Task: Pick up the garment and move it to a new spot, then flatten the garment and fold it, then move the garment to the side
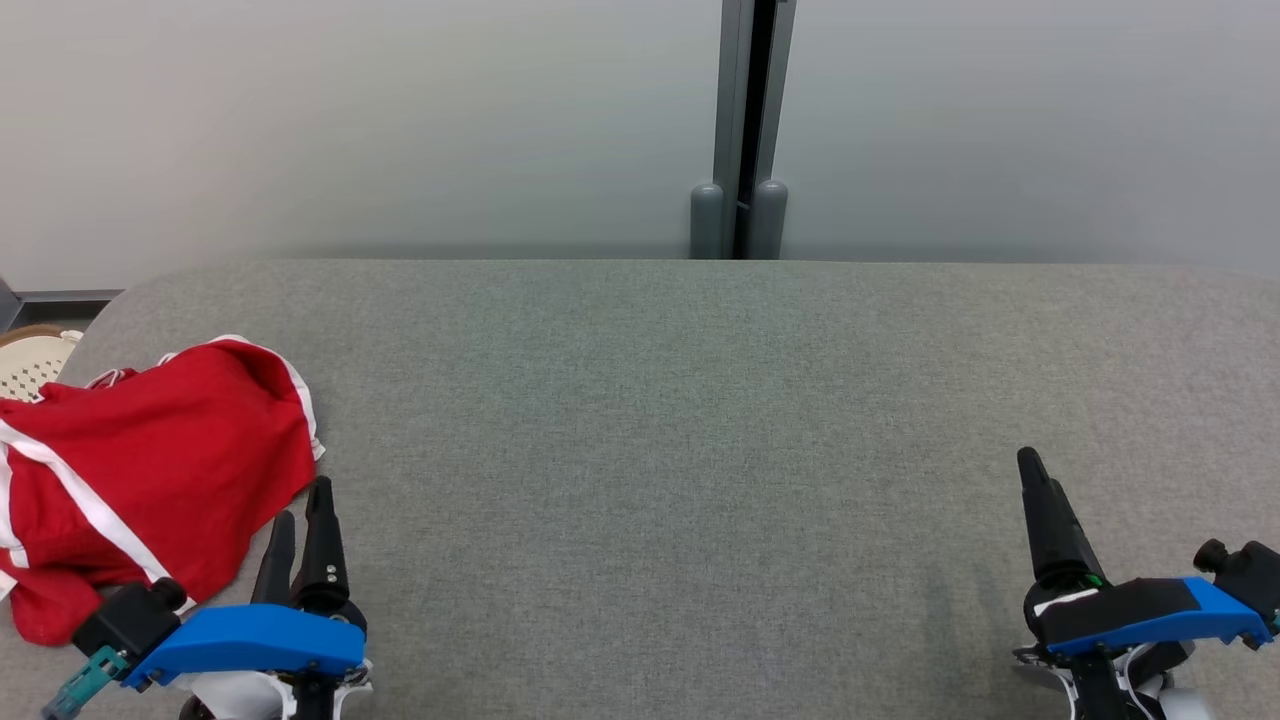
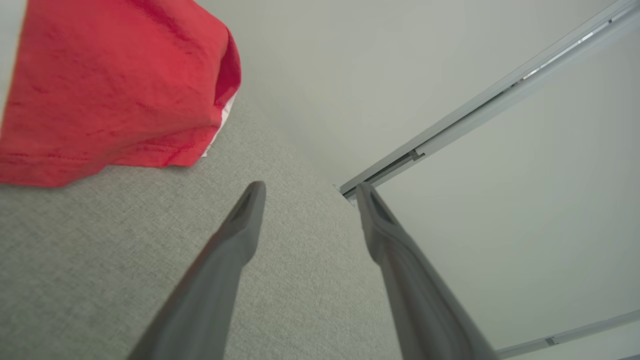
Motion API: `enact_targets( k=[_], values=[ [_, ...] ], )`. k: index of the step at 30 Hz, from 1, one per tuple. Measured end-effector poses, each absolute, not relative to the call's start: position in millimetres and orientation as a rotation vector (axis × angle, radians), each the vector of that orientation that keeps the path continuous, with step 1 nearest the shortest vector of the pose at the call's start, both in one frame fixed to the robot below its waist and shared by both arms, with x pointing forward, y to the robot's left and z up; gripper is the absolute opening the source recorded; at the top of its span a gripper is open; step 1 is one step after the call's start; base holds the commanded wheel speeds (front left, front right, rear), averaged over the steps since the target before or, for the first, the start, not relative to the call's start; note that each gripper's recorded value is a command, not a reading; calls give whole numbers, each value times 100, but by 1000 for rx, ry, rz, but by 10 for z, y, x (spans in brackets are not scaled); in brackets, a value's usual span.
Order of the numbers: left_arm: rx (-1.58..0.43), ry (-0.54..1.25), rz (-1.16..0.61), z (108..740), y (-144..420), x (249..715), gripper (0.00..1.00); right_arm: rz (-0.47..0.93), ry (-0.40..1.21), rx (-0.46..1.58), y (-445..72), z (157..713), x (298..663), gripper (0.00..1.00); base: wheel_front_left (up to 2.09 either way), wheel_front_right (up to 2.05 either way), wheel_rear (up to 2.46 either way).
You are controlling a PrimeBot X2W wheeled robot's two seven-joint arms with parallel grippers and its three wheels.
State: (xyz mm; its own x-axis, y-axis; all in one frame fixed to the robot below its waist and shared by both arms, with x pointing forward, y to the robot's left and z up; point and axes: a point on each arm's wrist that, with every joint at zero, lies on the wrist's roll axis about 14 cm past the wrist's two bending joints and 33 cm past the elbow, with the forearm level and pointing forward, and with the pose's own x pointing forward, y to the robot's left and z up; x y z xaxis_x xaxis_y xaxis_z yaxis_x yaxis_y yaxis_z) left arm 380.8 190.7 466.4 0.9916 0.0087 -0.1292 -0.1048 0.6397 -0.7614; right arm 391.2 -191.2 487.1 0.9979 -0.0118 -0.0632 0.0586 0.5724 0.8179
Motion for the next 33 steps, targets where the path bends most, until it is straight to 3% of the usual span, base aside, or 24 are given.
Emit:
enact_targets(
  k=[33],
  values=[
    [-383,151,-21,4562,1720,3777,100,23,66,482,-1745,4783,3896,100,0,0,0]
  ],
)
